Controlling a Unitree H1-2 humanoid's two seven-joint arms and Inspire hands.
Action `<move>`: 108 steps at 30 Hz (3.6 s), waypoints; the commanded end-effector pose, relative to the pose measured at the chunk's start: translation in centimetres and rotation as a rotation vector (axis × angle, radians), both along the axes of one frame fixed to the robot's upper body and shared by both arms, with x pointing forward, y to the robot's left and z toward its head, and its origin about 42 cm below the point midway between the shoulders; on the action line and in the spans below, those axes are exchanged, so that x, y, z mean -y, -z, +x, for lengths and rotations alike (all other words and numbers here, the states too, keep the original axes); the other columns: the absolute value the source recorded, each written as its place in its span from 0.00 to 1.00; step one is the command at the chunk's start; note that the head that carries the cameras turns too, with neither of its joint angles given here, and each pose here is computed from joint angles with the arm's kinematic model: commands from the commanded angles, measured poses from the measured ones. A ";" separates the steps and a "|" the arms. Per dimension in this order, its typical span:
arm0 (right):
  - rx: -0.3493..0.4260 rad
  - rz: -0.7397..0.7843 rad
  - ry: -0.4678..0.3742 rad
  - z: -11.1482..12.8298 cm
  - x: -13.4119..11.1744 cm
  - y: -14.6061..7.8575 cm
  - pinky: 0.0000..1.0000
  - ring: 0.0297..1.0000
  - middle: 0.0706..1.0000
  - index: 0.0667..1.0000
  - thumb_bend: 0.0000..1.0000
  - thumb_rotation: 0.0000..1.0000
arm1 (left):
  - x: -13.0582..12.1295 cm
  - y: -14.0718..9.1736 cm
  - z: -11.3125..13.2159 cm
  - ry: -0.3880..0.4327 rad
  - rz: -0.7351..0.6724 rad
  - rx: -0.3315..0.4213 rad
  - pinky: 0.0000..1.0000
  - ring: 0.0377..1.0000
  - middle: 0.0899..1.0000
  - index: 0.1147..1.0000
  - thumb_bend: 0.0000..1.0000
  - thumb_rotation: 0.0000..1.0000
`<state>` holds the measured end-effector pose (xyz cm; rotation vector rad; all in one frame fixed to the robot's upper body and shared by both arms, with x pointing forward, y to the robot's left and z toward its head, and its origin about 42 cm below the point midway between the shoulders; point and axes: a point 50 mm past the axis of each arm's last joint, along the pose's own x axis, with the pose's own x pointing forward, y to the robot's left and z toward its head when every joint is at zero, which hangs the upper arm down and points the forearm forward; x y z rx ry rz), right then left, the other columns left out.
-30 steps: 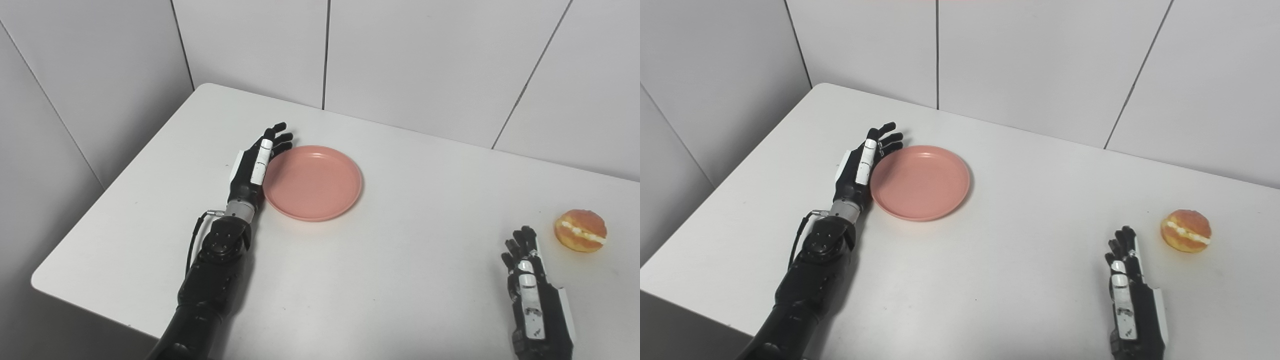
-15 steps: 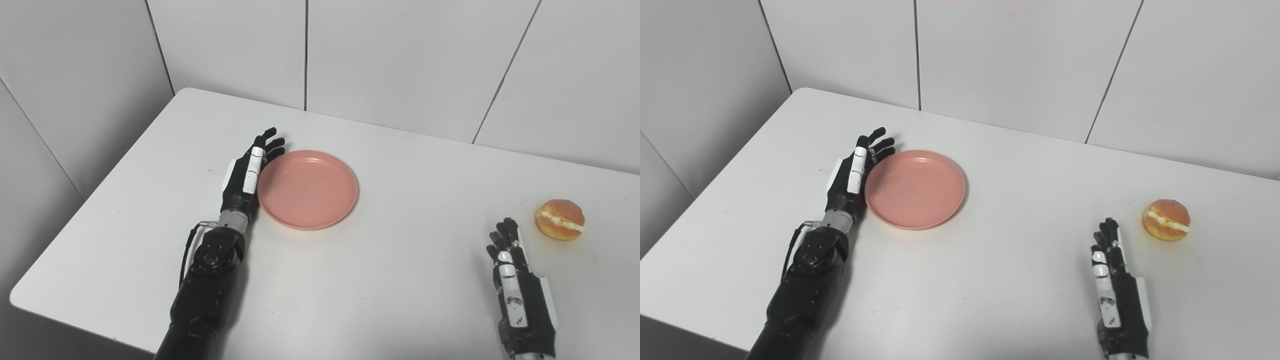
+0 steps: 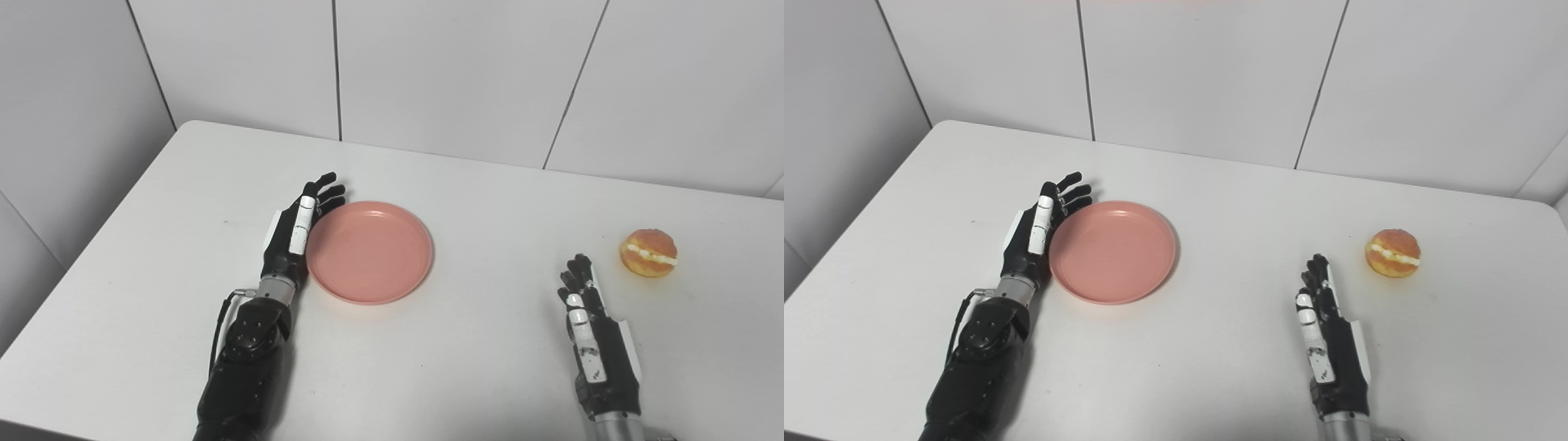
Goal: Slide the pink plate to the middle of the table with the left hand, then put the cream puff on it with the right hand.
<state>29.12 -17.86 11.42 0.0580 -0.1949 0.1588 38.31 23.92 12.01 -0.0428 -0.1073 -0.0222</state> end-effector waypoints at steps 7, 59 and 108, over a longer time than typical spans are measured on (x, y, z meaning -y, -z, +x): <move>-0.003 0.015 -0.005 0.3 -1.4 0.3 1.00 1.00 1.00 1.00 0.59 0.85 | 2.6 4.0 -3.3 0.102 -0.011 -0.128 0.84 0.80 0.79 0.79 0.70 1.00; -0.009 -0.003 0.022 1.3 -2.6 0.6 1.00 1.00 1.00 1.00 0.65 0.85 | 7.2 3.8 -6.0 0.253 -0.006 -0.101 0.89 0.85 0.84 0.85 0.66 1.00; 0.355 -0.492 0.449 8.4 10.4 -11.2 0.95 0.98 0.98 0.98 0.61 0.78 | 8.1 5.1 -6.9 0.194 -0.014 -0.093 1.00 1.00 1.00 1.00 0.63 1.00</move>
